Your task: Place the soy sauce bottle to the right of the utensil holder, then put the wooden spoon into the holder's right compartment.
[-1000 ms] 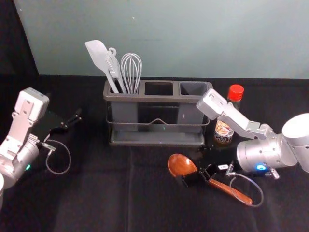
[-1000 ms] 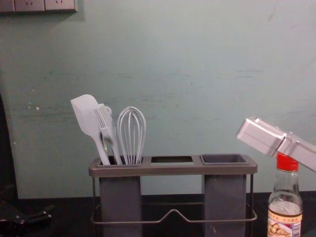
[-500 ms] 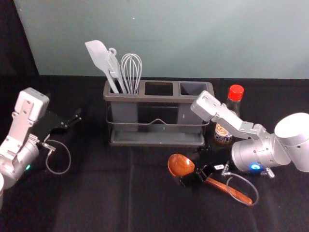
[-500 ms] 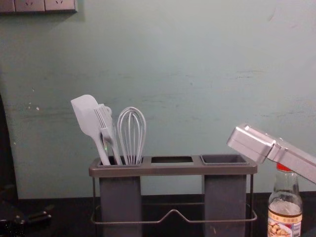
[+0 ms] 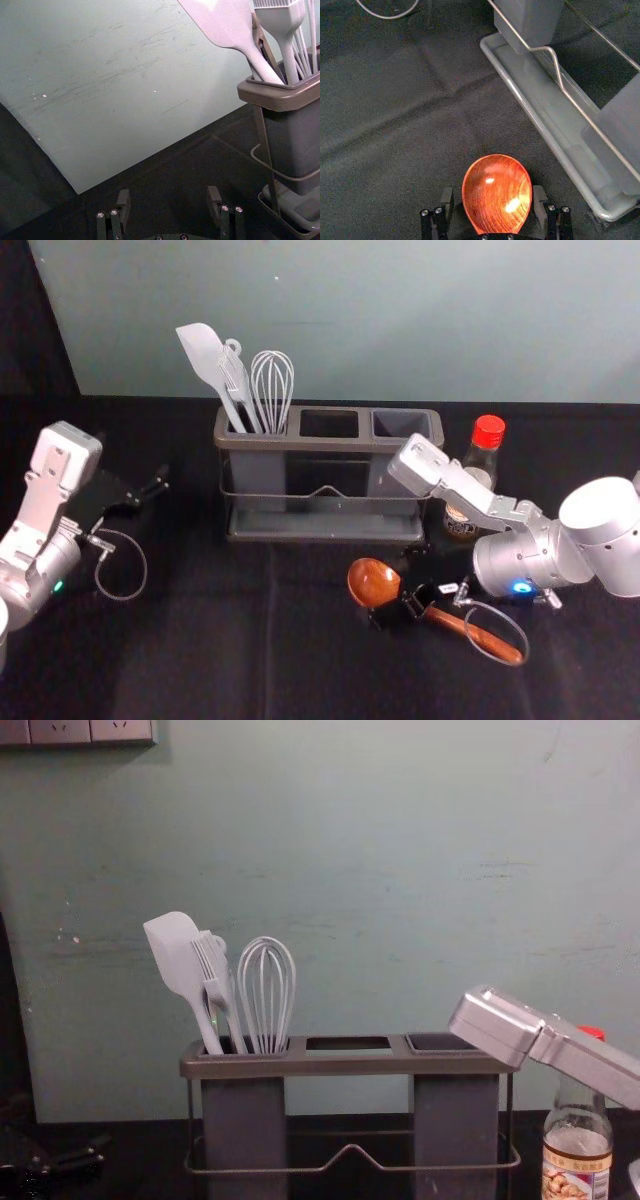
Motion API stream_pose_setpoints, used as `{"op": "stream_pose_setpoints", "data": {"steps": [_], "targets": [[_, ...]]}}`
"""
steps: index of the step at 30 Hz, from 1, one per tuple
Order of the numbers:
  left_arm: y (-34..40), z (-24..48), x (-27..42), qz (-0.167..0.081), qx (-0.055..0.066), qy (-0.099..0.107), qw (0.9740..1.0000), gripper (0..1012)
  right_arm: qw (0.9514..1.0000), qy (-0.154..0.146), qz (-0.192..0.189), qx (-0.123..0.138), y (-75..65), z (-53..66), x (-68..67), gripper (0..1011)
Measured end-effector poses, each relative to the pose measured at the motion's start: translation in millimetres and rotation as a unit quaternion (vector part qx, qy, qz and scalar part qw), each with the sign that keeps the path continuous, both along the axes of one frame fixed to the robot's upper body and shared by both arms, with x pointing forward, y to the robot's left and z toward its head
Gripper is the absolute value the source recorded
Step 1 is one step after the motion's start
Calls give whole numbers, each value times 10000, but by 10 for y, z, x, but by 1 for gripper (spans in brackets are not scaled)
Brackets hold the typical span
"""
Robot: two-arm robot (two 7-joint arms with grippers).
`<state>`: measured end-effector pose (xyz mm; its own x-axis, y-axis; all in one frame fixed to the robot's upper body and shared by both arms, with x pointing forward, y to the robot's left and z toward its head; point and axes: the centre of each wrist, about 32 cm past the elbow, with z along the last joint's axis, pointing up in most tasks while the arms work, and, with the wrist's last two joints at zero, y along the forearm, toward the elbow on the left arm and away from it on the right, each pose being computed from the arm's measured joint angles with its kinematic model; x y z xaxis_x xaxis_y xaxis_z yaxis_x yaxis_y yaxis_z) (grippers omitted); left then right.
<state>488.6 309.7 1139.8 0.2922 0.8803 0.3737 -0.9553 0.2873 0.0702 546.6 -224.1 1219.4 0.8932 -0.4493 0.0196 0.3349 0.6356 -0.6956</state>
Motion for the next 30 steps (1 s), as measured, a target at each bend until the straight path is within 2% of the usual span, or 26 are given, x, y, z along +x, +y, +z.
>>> {"op": "stream_pose_setpoints", "data": {"steps": [12,25,30], "targets": [[0,0,0,0,0,0,10000,1005,10000,-86,14,-9,22,-43,1,1004],[0,0,0,0,0,0,10000,1005,10000,-92,8,-11,18,-40,1,1004],[0,0,0,0,0,0,10000,1005,10000,-94,8,-13,19,-37,1,918]]}}
